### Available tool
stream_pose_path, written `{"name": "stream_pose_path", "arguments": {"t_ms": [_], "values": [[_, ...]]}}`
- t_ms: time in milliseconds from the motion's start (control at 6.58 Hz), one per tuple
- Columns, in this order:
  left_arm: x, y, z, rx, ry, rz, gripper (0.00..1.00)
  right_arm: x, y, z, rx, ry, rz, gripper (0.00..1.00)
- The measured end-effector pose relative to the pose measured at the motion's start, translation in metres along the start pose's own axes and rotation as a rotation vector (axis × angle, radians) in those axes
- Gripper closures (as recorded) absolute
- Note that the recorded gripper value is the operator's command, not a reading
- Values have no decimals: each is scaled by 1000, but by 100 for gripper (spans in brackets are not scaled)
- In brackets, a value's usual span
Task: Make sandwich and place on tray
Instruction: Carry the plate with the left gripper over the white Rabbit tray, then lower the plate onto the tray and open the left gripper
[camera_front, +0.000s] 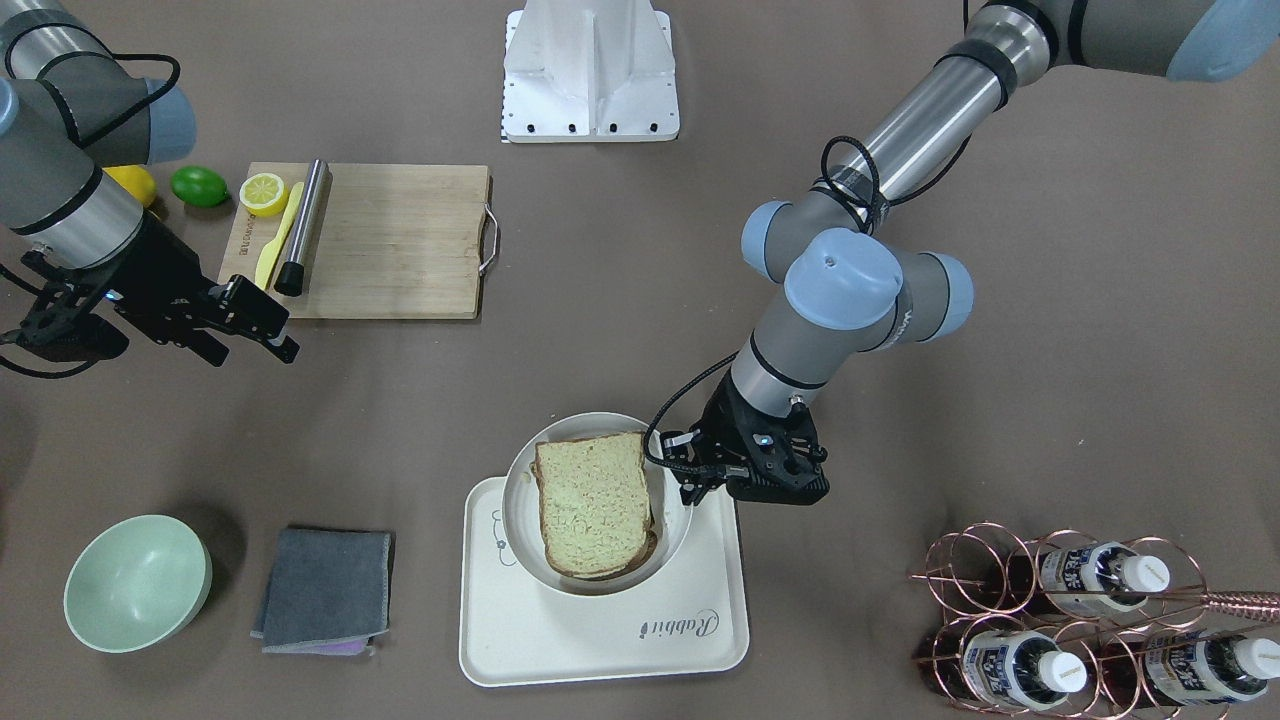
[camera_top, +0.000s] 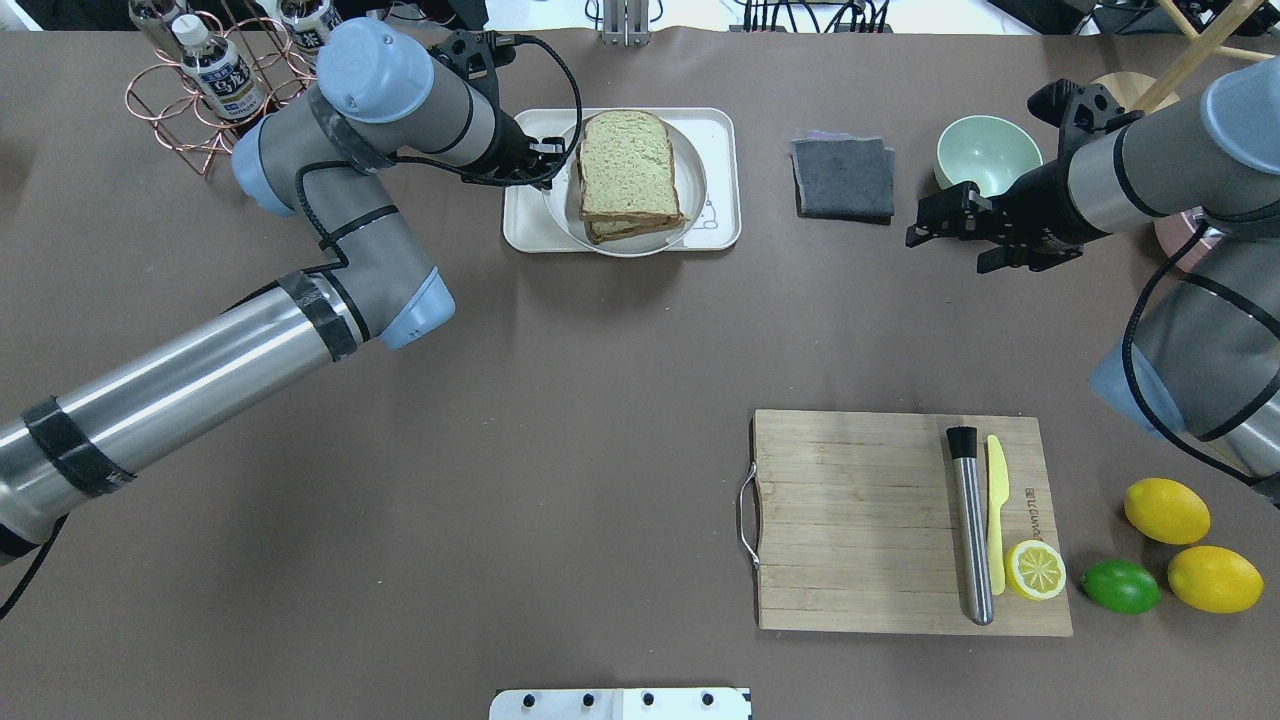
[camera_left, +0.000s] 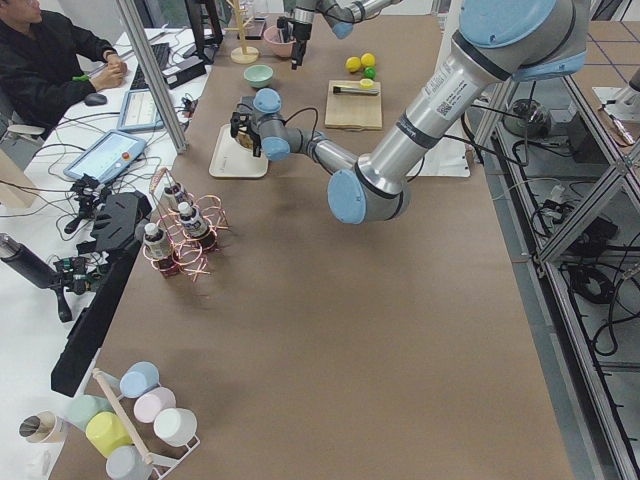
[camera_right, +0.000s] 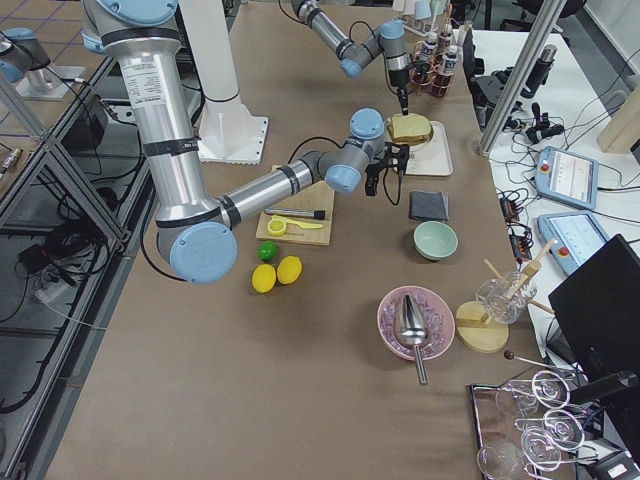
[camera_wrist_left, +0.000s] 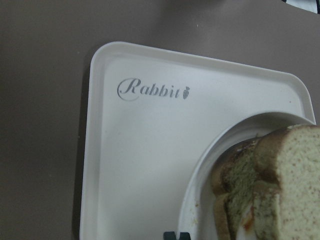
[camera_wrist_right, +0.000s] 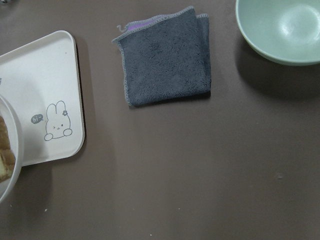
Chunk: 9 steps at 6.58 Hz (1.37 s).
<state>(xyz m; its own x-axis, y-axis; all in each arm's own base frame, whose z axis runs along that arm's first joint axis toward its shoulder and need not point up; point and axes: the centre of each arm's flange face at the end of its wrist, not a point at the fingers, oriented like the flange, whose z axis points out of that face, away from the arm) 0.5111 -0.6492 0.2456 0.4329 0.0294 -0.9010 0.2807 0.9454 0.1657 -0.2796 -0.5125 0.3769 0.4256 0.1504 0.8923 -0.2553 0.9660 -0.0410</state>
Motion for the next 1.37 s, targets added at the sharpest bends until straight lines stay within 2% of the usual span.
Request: {"name": "stream_pose_path", "arguments": {"t_ms": [608, 912, 1064, 1368], "values": [[-12, -23, 23, 11, -35, -32, 100, -1, -1, 2, -1, 2, -8, 1], [-10, -24, 24, 27, -12, -143, 100, -2, -2, 2, 0, 2, -11, 1], [-8, -22, 26, 49, -4, -211, 100, -2, -2, 2, 0, 2, -12, 1], [-6, 0, 50, 139, -32, -303, 100, -2, -3, 5, -1, 5, -12, 1]]}}
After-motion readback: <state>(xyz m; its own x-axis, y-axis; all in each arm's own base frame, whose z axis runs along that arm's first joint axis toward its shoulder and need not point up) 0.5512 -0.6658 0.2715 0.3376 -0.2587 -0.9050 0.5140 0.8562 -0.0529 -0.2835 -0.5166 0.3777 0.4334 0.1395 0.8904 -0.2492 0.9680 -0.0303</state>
